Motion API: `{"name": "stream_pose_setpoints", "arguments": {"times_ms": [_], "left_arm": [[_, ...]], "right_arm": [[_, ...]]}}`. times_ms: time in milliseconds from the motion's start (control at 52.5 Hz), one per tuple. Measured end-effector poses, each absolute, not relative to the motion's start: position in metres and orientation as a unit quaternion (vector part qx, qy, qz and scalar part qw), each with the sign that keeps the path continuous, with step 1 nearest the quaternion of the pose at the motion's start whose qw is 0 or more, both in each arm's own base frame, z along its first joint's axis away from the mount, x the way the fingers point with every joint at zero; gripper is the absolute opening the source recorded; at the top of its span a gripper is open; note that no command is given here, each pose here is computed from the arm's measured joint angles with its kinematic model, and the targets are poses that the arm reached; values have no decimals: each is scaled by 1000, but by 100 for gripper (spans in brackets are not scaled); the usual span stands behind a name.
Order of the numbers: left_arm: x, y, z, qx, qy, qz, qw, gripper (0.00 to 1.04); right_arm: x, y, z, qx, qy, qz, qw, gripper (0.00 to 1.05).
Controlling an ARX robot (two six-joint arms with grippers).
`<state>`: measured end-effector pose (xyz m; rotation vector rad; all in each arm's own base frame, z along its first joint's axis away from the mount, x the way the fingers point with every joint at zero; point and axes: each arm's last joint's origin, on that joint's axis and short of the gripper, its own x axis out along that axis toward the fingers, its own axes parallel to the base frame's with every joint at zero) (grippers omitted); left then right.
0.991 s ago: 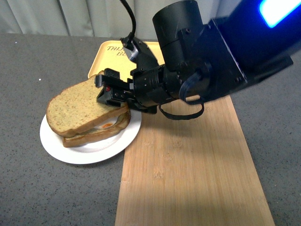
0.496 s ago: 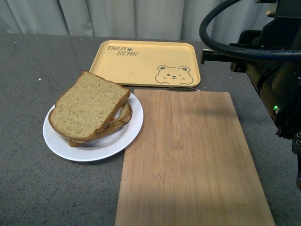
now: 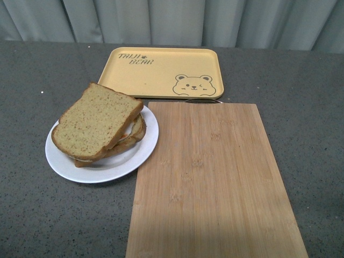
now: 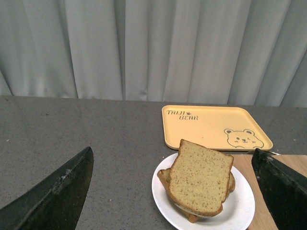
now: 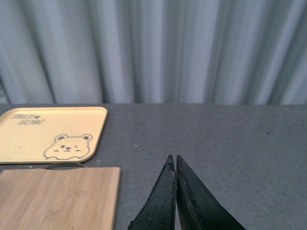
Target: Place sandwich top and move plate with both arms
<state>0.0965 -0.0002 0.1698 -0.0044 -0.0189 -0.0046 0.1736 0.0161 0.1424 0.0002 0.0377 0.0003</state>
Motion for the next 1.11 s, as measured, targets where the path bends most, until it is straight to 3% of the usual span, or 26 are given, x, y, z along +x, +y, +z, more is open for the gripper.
{"name": "stream_pose_setpoints", "arguments": {"times_ms": [1105], "left_arm": [[97,0,170,-2,-9,-1,1000,98]], "right_arm": [[116,0,168,1,-4,2,1000,1]]}}
